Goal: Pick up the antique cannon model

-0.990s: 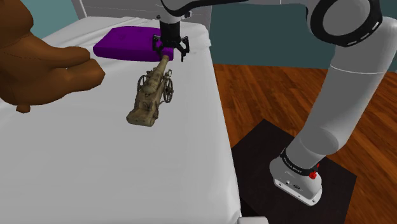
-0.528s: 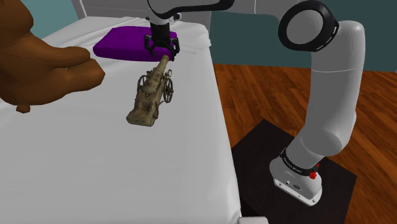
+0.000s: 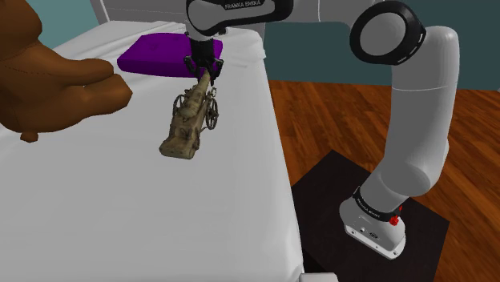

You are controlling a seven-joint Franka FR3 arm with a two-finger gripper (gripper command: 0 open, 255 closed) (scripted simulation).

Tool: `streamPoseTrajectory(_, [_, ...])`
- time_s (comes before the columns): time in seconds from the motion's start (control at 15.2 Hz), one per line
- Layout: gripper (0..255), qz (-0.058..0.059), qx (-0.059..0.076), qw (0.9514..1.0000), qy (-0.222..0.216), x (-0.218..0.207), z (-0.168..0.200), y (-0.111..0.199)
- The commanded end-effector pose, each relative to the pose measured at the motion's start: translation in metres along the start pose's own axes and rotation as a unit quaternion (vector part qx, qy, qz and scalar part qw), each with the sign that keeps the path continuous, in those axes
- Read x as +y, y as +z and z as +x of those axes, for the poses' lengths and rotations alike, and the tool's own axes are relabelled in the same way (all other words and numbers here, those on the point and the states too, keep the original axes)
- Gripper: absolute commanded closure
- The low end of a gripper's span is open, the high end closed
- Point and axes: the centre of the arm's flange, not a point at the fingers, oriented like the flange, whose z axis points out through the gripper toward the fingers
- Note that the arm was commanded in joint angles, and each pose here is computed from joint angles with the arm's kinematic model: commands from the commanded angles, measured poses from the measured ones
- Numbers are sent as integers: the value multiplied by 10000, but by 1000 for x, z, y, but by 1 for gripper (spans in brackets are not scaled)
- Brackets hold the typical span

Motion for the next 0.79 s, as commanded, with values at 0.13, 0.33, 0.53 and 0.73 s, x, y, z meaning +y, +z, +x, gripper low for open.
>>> streamPoseTrajectory(0.13, [255,0,0,10000,0,0,0,0])
streamPoseTrajectory(0.33, [255,0,0,10000,0,0,-1,1])
streamPoseTrajectory(0.53, [255,0,0,10000,-1,0,1,-5])
streamPoseTrajectory(0.73, [255,0,0,10000,-1,0,2,-20])
